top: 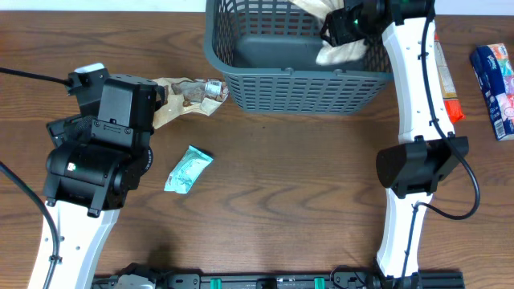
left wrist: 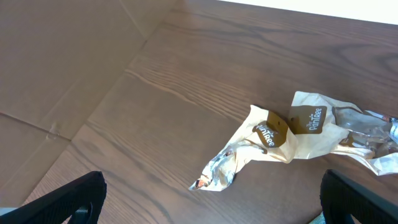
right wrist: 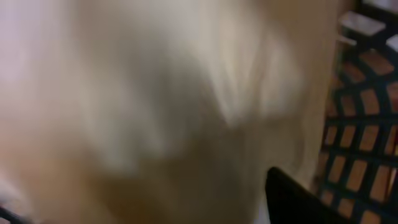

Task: Pack container
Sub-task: 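Lower the wrapper into the basket and open the right gripper, then withdraw right gripper and move it over the red snack bar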

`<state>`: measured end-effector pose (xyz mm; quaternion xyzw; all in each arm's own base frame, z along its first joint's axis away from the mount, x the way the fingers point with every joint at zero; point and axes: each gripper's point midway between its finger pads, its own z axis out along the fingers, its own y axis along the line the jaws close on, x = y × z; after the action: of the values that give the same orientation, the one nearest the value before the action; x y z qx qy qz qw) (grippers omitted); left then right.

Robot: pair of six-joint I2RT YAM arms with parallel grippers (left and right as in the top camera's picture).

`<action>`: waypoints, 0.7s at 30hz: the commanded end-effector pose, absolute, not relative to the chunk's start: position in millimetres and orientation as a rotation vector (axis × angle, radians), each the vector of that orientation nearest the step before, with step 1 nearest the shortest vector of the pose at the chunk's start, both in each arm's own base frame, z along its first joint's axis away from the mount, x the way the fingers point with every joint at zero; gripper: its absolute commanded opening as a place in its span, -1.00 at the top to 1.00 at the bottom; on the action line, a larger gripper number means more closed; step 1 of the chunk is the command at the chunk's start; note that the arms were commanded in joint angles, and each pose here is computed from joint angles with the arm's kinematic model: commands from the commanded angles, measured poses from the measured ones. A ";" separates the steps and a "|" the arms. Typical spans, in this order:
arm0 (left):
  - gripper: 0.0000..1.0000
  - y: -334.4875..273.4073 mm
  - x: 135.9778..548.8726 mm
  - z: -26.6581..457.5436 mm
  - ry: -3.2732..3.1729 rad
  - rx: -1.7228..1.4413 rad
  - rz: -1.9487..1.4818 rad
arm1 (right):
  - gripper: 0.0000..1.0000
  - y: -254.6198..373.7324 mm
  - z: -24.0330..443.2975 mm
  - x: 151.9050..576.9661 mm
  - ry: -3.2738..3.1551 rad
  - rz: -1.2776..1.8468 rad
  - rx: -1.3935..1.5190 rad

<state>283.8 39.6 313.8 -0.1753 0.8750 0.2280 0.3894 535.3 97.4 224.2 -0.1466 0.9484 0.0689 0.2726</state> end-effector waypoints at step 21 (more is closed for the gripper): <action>-0.97 43.8 282.8 321.5 2.206 -0.452 0.600 | -0.99 73.9 396.6 552.6 2.052 0.159 -0.290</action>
<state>283.8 39.6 313.8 -0.1753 0.8750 0.2280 0.3894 575.1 97.5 309.9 -0.1382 0.8910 0.0736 0.4262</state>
